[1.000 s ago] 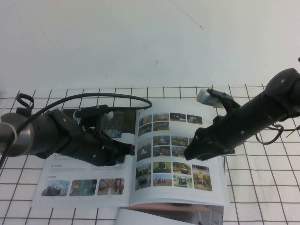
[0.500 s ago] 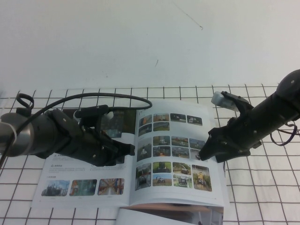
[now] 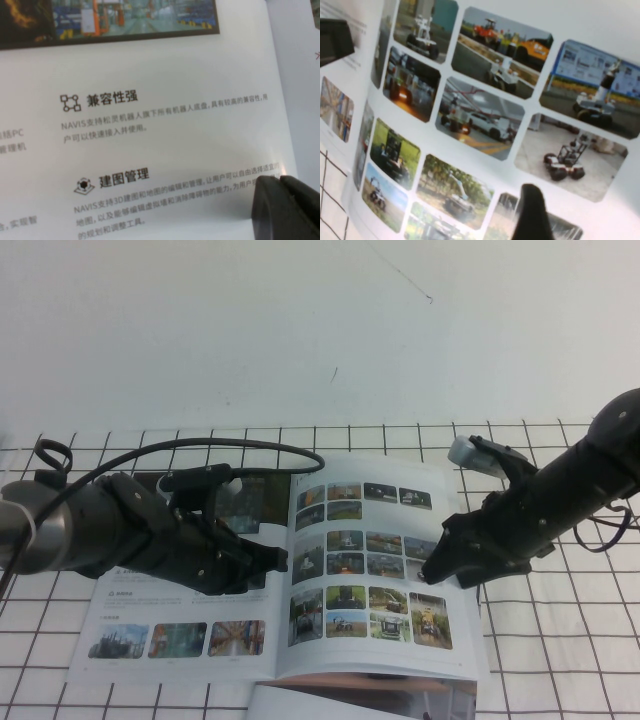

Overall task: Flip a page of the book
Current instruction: Open the closed book

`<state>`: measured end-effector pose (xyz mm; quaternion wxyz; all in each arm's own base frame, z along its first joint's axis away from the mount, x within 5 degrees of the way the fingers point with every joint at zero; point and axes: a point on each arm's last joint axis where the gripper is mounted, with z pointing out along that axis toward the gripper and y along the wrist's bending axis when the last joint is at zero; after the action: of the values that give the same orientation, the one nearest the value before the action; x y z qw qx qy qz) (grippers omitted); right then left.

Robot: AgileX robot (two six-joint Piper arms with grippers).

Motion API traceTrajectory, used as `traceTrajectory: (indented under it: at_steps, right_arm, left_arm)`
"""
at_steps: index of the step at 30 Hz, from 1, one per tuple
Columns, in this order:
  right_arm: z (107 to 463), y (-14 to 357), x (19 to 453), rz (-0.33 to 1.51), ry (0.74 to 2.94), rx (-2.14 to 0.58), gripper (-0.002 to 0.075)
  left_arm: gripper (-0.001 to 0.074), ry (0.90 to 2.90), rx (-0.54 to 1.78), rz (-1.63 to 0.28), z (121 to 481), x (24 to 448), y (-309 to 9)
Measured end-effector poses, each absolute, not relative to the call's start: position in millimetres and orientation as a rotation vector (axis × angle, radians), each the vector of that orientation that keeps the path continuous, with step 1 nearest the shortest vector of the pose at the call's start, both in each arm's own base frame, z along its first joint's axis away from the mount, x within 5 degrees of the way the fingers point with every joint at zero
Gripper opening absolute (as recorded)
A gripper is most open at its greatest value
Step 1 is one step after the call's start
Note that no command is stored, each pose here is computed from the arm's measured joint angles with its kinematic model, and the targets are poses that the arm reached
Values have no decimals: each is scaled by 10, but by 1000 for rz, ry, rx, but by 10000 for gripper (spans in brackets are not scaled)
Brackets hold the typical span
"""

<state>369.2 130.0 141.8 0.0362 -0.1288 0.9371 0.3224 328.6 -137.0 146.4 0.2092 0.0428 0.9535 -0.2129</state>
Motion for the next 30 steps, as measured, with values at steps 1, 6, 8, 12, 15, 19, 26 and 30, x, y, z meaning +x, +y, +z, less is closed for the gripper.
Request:
traceTrajectory:
  at_steps: [1, 6, 8, 12, 15, 19, 26, 30]
  right_arm:
    - [1417, 1299, 3692, 987, 2879, -398, 462]
    - [1371, 1290, 3647, 990, 2894, -409, 462]
    - [1332, 1282, 3608, 993, 2908, -413, 461]
    - [1290, 1281, 3571, 1034, 2886, -409, 461]
    - [1304, 1320, 3566, 1114, 2838, -394, 461]
    - [1384, 1397, 3581, 1267, 2733, -388, 461]
    - [1392, 1383, 3579, 1279, 2712, -432, 461]
    - [1336, 1272, 3564, 1183, 2791, -464, 461]
  left_arm:
    - [-3, 2652, 119, -592, 1464, 3286, -1370]
    - [-3, 2652, 119, -592, 1464, 3286, -1370]
    - [-3, 2652, 123, -591, 1464, 3286, -1370]
    - [-2, 2651, 118, -594, 1464, 3286, -1371]
    - [-2, 2651, 113, -597, 1465, 3287, -1372]
    - [-2, 2651, 113, -597, 1465, 3287, -1372]
    - [-2, 2651, 113, -597, 1465, 3287, -1372]
    - [-2, 2651, 113, -597, 1465, 3287, -1372]
